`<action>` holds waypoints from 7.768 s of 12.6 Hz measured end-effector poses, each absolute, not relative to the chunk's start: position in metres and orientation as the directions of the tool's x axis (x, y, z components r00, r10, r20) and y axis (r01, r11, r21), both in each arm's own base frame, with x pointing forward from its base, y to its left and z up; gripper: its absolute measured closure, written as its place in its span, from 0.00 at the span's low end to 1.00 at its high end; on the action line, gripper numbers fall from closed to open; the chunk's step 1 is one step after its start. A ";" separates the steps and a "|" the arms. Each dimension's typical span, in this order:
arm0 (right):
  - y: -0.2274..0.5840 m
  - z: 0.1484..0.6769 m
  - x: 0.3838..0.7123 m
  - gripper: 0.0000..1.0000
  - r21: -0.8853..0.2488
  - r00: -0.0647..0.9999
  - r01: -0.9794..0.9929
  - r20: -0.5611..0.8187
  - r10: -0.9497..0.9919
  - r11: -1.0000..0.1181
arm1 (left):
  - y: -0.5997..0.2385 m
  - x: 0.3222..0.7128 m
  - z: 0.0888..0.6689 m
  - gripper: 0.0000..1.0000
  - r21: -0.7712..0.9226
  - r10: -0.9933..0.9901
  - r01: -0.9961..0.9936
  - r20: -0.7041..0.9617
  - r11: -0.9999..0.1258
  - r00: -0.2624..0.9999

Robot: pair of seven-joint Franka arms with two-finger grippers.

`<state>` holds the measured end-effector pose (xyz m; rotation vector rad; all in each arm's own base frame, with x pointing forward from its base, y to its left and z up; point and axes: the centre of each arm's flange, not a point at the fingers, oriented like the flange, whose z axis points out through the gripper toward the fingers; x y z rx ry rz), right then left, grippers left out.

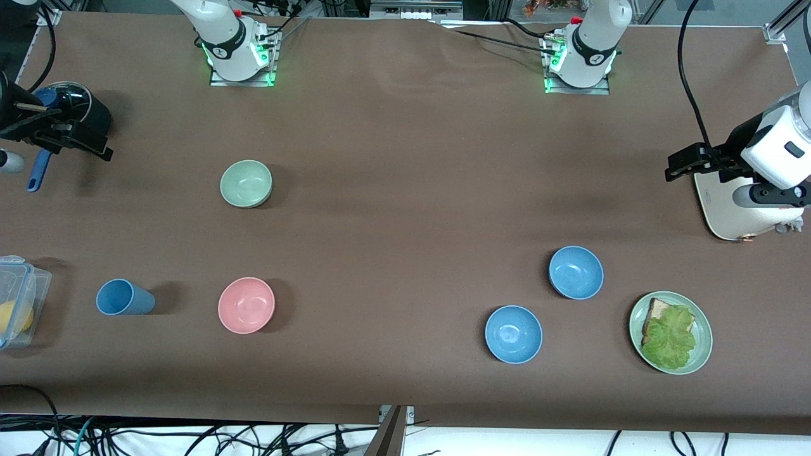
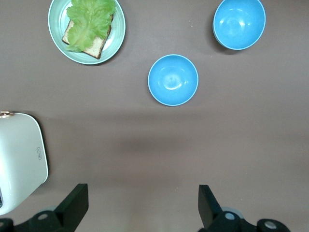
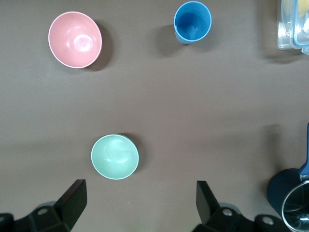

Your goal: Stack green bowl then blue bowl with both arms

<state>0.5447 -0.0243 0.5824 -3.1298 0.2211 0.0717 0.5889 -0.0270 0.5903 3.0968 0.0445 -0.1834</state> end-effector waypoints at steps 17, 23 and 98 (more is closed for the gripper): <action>-0.024 0.582 0.544 0.00 0.000 0.989 -0.141 -0.048 -0.140 -0.990 | -0.027 0.589 0.590 0.00 0.037 0.026 0.031 -0.119 -0.999 0.993; -0.024 0.577 0.544 0.00 0.002 0.987 -0.142 -0.070 -0.142 -0.990 | -0.027 0.589 0.590 0.00 0.037 0.026 0.031 -0.119 -0.999 0.993; -0.040 0.570 0.575 0.00 -0.002 0.995 0.088 -0.041 0.088 -0.996 | -0.064 0.653 0.267 0.94 0.100 -0.090 -0.085 -0.046 -0.991 0.995</action>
